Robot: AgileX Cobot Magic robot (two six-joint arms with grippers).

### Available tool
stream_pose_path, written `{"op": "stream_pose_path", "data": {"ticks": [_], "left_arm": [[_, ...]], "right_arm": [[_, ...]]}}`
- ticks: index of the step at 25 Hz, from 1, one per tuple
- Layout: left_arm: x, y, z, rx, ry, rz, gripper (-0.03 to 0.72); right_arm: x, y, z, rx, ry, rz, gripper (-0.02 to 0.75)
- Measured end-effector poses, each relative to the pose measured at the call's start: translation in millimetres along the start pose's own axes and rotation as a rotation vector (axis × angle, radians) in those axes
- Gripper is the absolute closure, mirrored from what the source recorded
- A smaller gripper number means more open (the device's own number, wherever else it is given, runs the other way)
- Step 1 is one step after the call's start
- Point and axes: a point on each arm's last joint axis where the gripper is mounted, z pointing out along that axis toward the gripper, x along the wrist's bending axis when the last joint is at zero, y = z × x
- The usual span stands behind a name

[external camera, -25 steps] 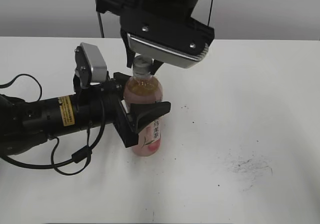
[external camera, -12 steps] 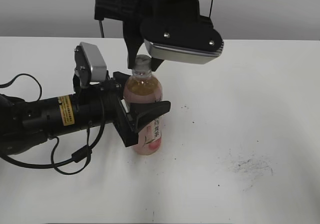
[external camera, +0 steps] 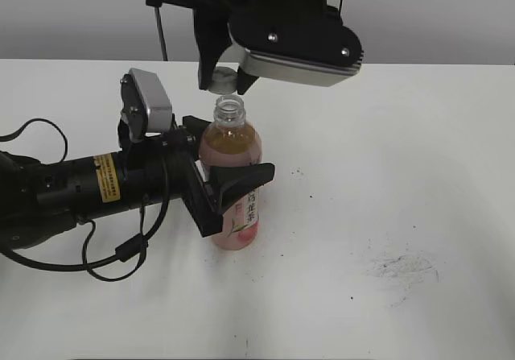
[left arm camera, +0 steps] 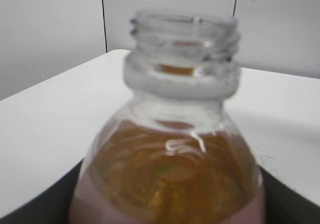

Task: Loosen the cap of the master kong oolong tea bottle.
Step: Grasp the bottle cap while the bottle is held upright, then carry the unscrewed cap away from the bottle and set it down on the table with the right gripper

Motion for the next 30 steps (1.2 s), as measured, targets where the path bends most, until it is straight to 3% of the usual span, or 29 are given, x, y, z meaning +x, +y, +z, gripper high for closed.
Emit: {"op": "stream_pose_path", "data": {"ticks": [5,10,18,26,30], "left_arm": [[0.0,0.0,0.0,0.000,0.000,0.000,0.243],[0.0,0.0,0.0,0.000,0.000,0.000,0.243],[0.0,0.0,0.0,0.000,0.000,0.000,0.243],[0.1,0.0,0.0,0.000,0.001,0.000,0.243],[0.2,0.0,0.0,0.000,0.002,-0.001,0.243]], "right_arm": [[0.5,-0.4,-0.5,0.006,0.006,0.049,0.469],[11.5,-6.0,-2.1,0.058,0.077,0.282,0.469],[58.8,-21.0,-6.2,0.149,0.150,0.888,0.469],[138.9,-15.6,15.6,0.169,0.285,1.606,0.469],[171.7,-2.8,28.3,0.118,0.343,1.914,0.469]]}}
